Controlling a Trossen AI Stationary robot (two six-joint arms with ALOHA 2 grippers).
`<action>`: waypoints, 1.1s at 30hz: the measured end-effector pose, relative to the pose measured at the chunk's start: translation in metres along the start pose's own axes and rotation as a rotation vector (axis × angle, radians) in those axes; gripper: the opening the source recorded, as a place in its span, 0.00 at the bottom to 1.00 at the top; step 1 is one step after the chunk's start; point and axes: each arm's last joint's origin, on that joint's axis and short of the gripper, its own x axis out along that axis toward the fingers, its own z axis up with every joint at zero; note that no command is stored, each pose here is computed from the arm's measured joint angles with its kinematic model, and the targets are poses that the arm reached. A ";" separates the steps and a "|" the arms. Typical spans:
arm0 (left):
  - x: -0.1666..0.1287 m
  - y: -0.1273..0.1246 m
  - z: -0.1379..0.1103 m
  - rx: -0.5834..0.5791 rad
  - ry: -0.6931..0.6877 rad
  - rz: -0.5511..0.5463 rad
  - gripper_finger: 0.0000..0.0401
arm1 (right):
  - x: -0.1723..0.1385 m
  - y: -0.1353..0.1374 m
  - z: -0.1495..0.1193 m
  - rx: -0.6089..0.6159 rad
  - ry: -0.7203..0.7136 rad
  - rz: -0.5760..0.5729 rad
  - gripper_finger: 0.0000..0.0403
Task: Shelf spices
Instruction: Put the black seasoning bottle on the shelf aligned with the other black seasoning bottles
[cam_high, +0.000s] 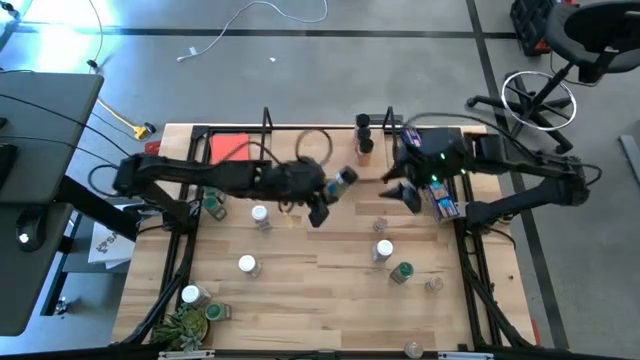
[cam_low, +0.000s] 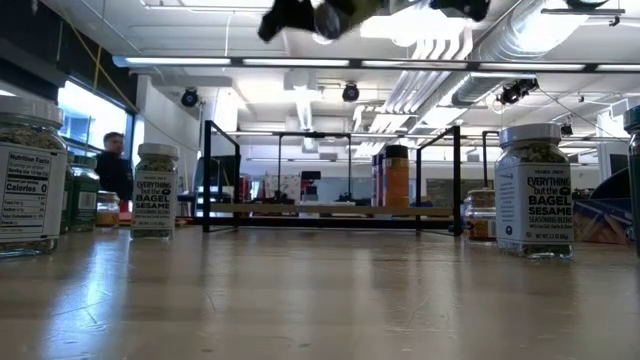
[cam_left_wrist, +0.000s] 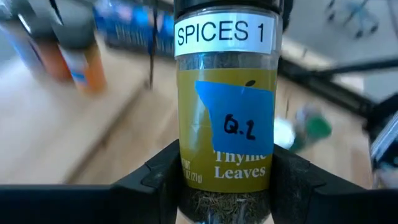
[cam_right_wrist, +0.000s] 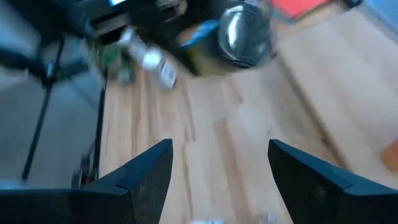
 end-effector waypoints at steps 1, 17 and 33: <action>-0.007 -0.001 0.004 0.010 -0.037 0.005 0.43 | 0.001 -0.004 0.004 0.025 -0.029 -0.003 0.64; -0.018 -0.007 0.012 0.002 -0.173 0.074 0.42 | 0.038 -0.016 0.043 -0.016 -0.259 0.076 0.68; -0.019 -0.008 0.013 0.017 -0.178 0.050 0.42 | 0.060 -0.012 0.051 -0.079 -0.287 0.181 0.65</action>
